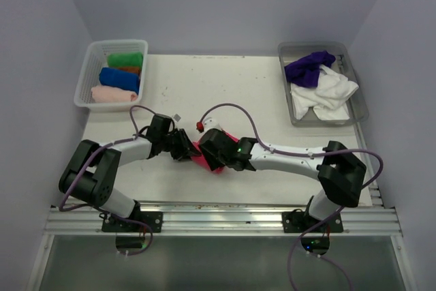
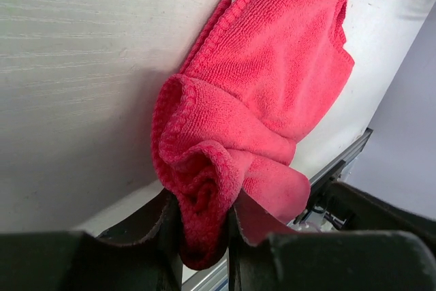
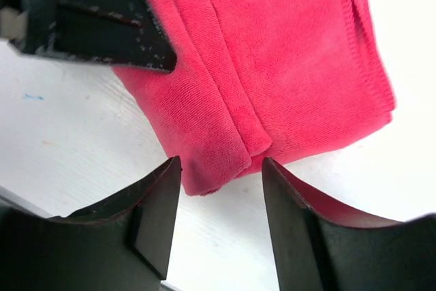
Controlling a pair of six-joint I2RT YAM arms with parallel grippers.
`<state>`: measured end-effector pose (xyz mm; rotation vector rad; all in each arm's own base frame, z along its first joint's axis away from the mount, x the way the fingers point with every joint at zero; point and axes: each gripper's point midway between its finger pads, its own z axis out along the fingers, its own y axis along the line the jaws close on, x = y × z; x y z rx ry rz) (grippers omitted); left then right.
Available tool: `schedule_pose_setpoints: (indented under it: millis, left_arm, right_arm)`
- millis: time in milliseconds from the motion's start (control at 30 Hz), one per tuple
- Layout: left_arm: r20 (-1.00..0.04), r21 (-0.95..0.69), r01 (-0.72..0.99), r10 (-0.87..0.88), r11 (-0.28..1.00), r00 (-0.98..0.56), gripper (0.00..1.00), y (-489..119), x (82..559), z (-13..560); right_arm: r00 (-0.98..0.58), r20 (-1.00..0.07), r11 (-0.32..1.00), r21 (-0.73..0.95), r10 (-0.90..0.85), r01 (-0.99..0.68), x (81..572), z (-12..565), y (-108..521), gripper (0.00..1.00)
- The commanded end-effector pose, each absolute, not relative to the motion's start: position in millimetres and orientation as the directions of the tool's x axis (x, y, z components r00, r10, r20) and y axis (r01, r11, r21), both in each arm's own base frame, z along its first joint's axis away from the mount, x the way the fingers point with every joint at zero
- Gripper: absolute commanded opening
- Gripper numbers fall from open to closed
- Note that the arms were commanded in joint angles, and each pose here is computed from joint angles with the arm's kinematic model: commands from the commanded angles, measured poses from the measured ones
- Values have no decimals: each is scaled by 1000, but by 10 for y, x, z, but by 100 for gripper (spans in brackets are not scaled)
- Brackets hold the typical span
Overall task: Roll the towels
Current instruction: Roll the towel
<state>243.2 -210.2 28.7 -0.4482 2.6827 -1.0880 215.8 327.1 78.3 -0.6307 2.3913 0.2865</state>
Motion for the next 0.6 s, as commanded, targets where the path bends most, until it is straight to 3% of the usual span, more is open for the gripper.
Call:
schedule_pose_setpoints:
  millis: [0, 267, 567]
  left_arm:
    - [-106, -659, -187, -336, 728, -936, 10, -2024, 2438, 259]
    - [-113, -657, -182, -334, 732, -936, 9, -2019, 2448, 331]
    - [-120, -666, -179, -341, 724, -932, 9, -2029, 2462, 411]
  right_arm:
    - [-456, -662, 746, -243, -595, -620, 2182, 1098, 3185, 56]
    - [-252, -590, 567, -441, -767, -696, 2033, 963, 3450, 55]
    - [-241, -531, 509, -444, -812, -737, 1974, 558, 3613, 56]
